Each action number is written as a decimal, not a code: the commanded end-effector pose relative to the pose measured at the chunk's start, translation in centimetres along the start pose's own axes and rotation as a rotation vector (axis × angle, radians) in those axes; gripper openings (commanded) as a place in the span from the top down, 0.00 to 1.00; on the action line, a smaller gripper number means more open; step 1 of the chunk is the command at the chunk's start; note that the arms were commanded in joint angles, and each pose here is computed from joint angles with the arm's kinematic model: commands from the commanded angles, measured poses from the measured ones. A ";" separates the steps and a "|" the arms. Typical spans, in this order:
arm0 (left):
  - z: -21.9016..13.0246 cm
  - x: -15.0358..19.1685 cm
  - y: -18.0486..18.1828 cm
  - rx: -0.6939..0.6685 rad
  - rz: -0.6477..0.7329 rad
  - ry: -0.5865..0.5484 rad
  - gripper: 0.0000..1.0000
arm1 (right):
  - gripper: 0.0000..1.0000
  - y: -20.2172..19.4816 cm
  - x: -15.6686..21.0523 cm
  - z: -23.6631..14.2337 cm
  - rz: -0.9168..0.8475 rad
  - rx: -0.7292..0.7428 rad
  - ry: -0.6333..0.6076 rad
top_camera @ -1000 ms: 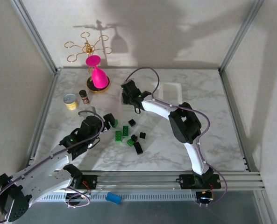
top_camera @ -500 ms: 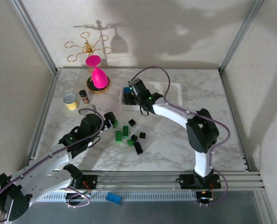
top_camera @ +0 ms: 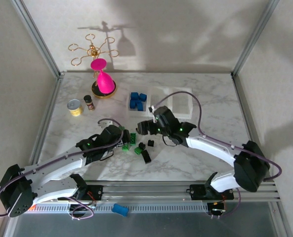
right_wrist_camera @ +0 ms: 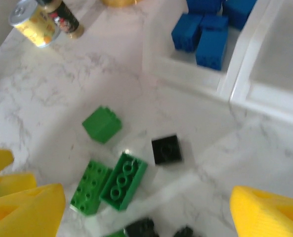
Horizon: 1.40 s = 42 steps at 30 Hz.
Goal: Sort the legos into containers by color
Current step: Pick up the lego from the middle-left of the table.
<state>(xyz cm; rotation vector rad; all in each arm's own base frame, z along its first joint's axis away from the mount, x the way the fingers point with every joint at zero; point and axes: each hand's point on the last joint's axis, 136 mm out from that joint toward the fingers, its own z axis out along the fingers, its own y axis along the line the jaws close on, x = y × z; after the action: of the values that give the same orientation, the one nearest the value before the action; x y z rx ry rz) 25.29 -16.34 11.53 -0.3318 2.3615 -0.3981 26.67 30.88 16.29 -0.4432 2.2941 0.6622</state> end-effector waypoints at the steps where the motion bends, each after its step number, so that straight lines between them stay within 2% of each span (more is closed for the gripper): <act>1: 0.9 2.0 0.9 -0.046 0.006 0.069 0.18 | 0.10 0.9 1.7 -1.1 0.056 -0.063 0.008; 8: 2.9 4.5 0.9 -0.081 0.082 0.172 0.26 | 0.02 2.0 4.8 -2.7 0.104 -0.125 0.038; 12: 3.8 6.0 1.5 -0.112 0.123 0.229 0.35 | 0.01 1.7 5.7 -2.6 0.126 -0.111 0.053; 17: 4.5 7.3 2.1 -0.161 0.169 0.270 0.40 | 0.01 1.8 5.3 -2.6 0.128 -0.110 0.043; 26: 5.9 7.9 1.5 -0.167 0.202 0.290 0.46 | 0.01 1.7 5.3 -2.0 0.122 -0.089 0.054; 29: 6.3 7.9 1.5 -0.177 0.213 0.292 0.53 | 0.01 1.6 5.4 -1.9 0.121 -0.083 0.055; 32: 6.5 8.0 1.4 -0.175 0.218 0.292 0.55 | 0.01 1.4 5.4 -1.9 0.120 -0.074 0.053; 42: 4.8 6.5 0.8 -0.147 0.221 0.261 0.67 | 0.01 1.4 4.4 -2.1 0.131 -0.056 0.049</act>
<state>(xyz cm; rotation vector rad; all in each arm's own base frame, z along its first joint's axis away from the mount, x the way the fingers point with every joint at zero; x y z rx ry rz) 23.26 -17.71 1.85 -0.1081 2.6974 -0.1044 21.12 30.04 13.80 -0.3769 2.3834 0.8022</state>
